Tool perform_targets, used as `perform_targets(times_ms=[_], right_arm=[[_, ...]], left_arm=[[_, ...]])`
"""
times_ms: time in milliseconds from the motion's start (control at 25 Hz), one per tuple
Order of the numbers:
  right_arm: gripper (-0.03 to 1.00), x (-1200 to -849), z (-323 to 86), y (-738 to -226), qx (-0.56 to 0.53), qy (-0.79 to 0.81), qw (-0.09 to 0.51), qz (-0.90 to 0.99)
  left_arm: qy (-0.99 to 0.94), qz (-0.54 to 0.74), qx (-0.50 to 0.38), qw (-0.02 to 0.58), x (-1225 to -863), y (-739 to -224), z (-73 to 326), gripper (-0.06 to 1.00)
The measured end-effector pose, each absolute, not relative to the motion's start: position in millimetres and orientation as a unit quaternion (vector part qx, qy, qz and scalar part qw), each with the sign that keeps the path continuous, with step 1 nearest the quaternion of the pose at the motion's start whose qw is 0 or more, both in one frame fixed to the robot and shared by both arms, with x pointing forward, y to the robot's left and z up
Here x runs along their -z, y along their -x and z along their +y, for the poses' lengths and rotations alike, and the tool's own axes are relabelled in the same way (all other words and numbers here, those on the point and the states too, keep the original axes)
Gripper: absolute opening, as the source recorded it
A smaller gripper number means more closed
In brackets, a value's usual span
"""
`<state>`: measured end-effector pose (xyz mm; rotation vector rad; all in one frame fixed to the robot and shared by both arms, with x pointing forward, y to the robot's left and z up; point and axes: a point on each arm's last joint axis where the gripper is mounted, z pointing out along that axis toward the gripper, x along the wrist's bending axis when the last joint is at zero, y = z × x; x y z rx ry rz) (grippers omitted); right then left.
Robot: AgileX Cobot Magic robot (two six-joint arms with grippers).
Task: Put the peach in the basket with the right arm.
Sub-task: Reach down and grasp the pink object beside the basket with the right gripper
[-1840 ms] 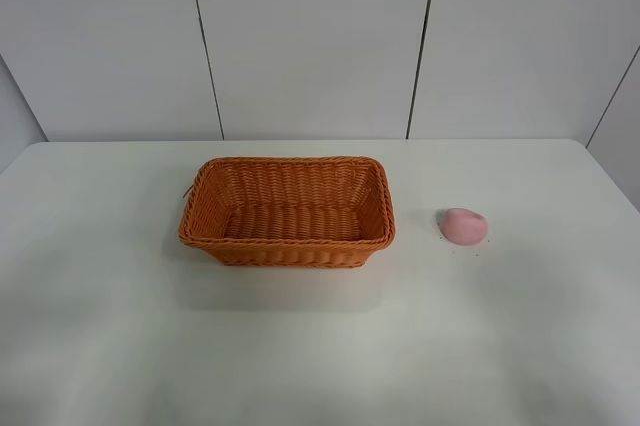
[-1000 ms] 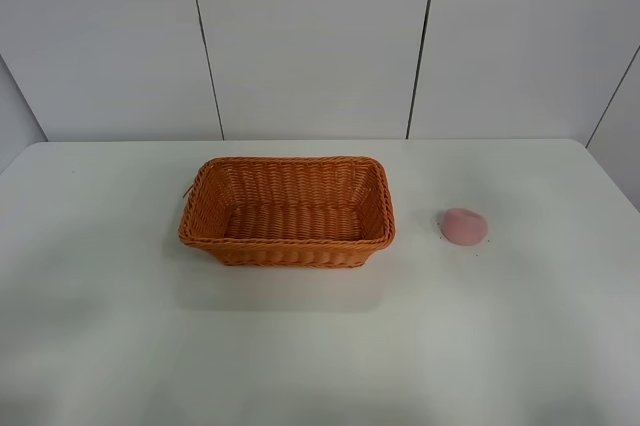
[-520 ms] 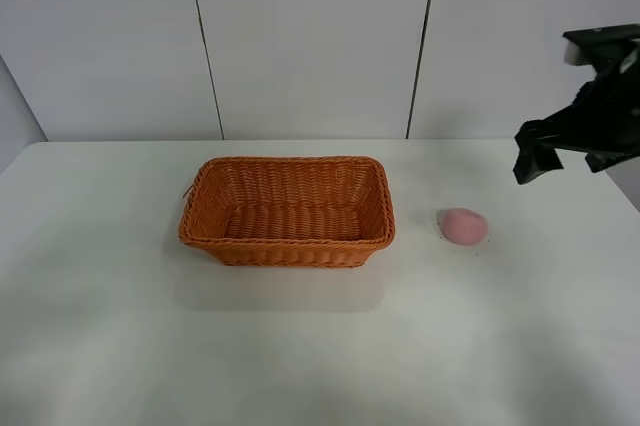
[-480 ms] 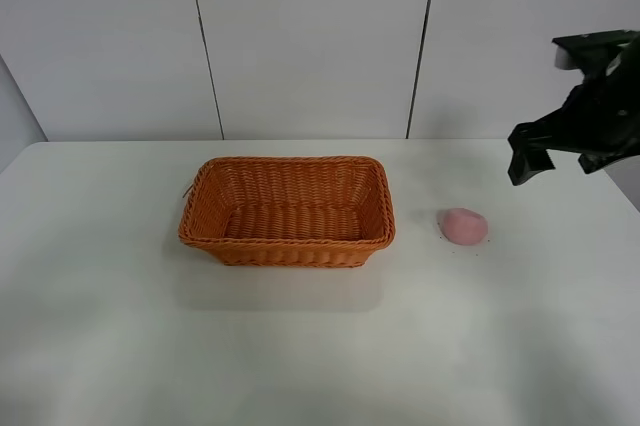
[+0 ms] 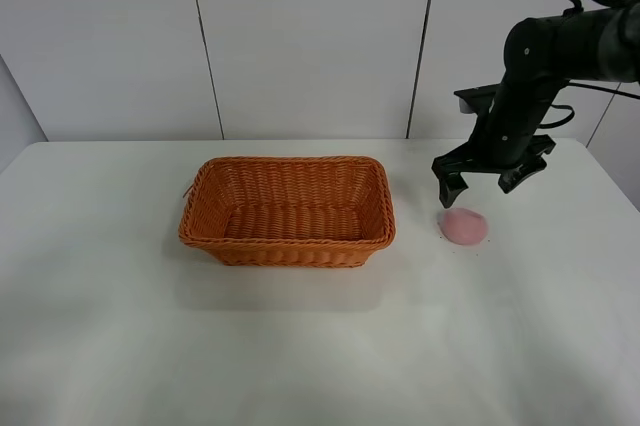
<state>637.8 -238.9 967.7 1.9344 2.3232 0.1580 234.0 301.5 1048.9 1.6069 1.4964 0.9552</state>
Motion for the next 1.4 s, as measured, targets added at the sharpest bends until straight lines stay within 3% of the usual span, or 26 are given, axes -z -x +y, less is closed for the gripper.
perform_targets(times_ms=[440,680,1040,1400], right_arm=[[0.69,-937.3,-262.7,-653.1,-0.046,-0.675,0.035,0.736],[0.69,-922.7,-260.2,-656.2,-0.055,-0.674,0.017,0.737],[0.69,-920.7,-259.4,-663.0,-0.08,-0.678,0.038,0.73],[0.69,-892.9,-259.1,-664.3,-0.06,-0.683,0.018,0.728]], left_arm=[[-0.625,0.582,-0.371,0.365,-1048.9,-234.0,301.5,0.98],[-0.625,0.582,-0.371,0.365,-1048.9,-234.0,301.5,0.98],[-0.625,0.582,-0.371,0.365,-1048.9,-234.0,301.5,0.98],[-0.625,0.582,-0.371,0.365,-1048.9,-234.0,301.5,0.98]])
